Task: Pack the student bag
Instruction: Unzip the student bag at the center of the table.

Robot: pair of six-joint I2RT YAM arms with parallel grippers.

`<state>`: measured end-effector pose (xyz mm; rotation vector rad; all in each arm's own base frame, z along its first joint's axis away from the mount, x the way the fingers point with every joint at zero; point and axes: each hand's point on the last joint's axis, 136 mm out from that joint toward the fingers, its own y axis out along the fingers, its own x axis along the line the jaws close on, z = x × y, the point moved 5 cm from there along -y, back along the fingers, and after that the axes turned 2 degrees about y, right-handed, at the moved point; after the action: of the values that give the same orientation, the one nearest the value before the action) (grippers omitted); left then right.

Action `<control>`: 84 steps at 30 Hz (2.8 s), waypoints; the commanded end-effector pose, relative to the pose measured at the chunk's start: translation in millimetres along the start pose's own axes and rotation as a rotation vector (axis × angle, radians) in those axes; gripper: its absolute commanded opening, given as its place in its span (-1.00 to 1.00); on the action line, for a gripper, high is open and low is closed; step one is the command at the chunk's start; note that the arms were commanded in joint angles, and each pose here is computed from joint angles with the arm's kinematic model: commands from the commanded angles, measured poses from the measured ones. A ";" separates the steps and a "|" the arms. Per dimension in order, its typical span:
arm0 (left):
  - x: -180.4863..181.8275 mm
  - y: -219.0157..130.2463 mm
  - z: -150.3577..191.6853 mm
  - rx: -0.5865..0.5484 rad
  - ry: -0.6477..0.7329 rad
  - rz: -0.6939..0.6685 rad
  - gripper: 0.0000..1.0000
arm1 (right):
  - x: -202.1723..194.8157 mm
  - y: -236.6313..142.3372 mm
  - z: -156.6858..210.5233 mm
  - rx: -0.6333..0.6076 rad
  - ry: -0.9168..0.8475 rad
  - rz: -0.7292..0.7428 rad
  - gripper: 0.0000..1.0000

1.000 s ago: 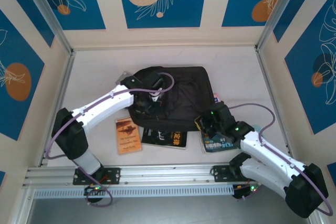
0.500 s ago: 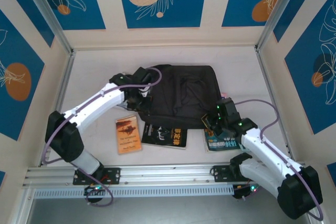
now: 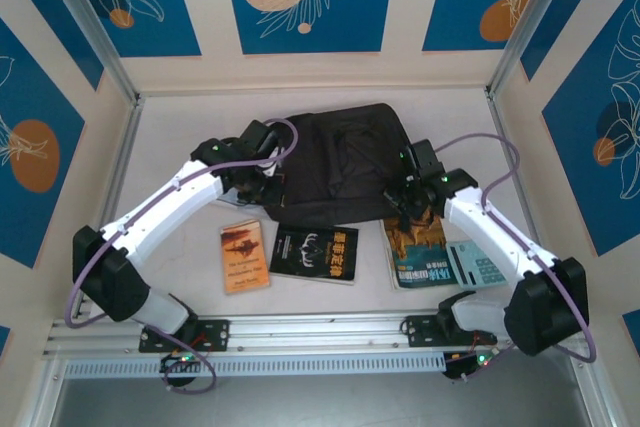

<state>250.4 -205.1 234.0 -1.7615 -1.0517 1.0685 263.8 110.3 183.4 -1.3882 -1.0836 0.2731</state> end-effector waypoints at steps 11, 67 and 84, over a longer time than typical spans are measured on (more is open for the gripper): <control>-63.2 -27.3 -31.6 -0.065 0.111 0.155 -1.00 | 18.0 -19.1 -50.1 -0.001 -0.014 0.178 0.14; -5.3 14.1 6.7 -0.001 -0.038 0.132 -1.00 | 43.6 51.0 48.7 0.256 0.079 -0.119 -1.00; -69.3 57.3 -33.8 0.144 0.233 0.166 0.09 | 43.0 43.3 59.9 0.251 -0.038 -0.087 -1.00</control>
<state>281.8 -289.1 215.8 -1.8570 -0.7692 0.9847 266.4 189.5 140.5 -1.1213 -1.0533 0.3277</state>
